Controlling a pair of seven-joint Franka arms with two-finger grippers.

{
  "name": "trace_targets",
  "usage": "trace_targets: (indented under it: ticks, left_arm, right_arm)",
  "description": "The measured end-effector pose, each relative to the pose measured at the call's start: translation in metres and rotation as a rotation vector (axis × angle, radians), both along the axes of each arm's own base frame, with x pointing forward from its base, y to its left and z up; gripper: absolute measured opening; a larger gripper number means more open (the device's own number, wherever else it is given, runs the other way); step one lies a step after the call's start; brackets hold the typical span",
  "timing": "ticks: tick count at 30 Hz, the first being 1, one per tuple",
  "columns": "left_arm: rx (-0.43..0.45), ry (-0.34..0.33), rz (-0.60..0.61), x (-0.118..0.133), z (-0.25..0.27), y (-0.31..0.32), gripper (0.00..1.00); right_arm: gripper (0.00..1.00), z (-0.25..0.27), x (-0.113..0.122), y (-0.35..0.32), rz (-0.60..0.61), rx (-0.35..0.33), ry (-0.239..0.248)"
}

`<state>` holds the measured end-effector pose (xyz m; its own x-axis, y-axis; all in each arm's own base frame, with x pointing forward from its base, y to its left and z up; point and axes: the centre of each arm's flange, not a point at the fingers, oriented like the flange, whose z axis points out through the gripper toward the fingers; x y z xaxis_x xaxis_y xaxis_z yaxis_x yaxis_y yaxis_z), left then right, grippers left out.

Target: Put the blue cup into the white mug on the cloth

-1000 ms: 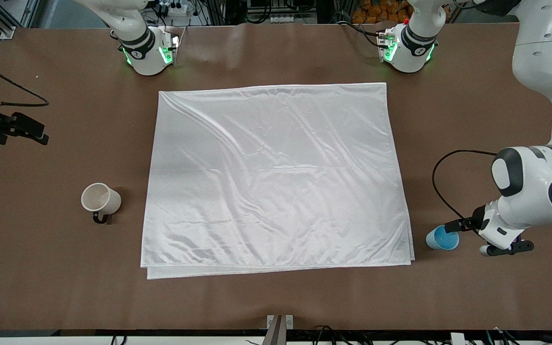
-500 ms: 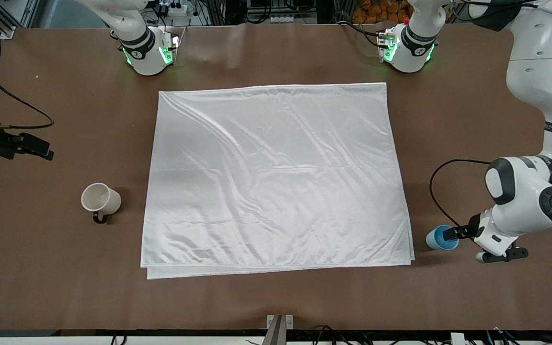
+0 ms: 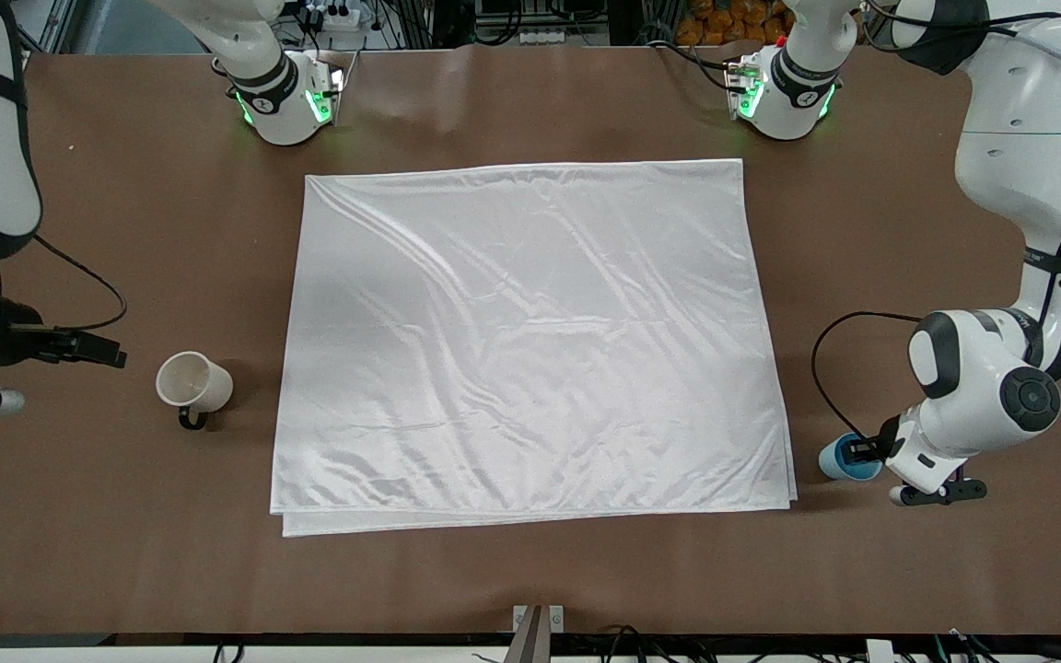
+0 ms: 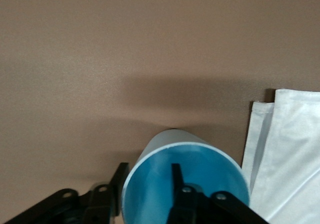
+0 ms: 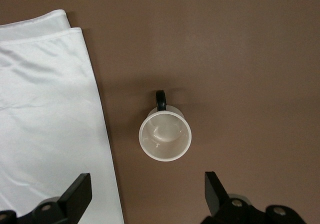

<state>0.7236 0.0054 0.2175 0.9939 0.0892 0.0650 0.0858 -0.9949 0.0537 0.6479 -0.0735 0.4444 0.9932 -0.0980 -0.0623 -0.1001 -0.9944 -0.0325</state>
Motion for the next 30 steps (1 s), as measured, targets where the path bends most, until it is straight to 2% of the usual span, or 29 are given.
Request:
trace_targets:
  ticks: [4,5,7,17,22,30]
  left_arm:
    - [0.0,-0.001,0.001,0.0,-0.001,0.0,0.21]
    - [0.001,-0.001,0.001,0.0,-0.001,0.0,0.11]
    - [0.001,-0.004,0.001,0.001,-0.001,0.001,0.03]
    - [0.003,-0.045,0.002,0.01,0.018,0.002,0.04]
    - [0.007,-0.079,-0.002,0.015,0.05,0.0,0.04]
    - [0.011,-0.057,-0.021,0.006,0.123,-0.01,0.04]
  right_arm:
    - [1.0,-0.027,0.009,-0.002,-0.001,0.005,0.006]
    - [1.0,-0.034,0.011,-0.002,-0.002,0.007,0.008]
    - [1.0,-0.046,0.014,-0.002,-0.002,0.009,0.013]
    - [1.0,-0.11,0.027,-0.004,-0.006,0.021,0.027]
    - [1.0,-0.136,0.033,-0.003,-0.005,0.026,0.019]
    - [1.0,-0.169,0.039,-0.001,-0.005,0.031,0.005]
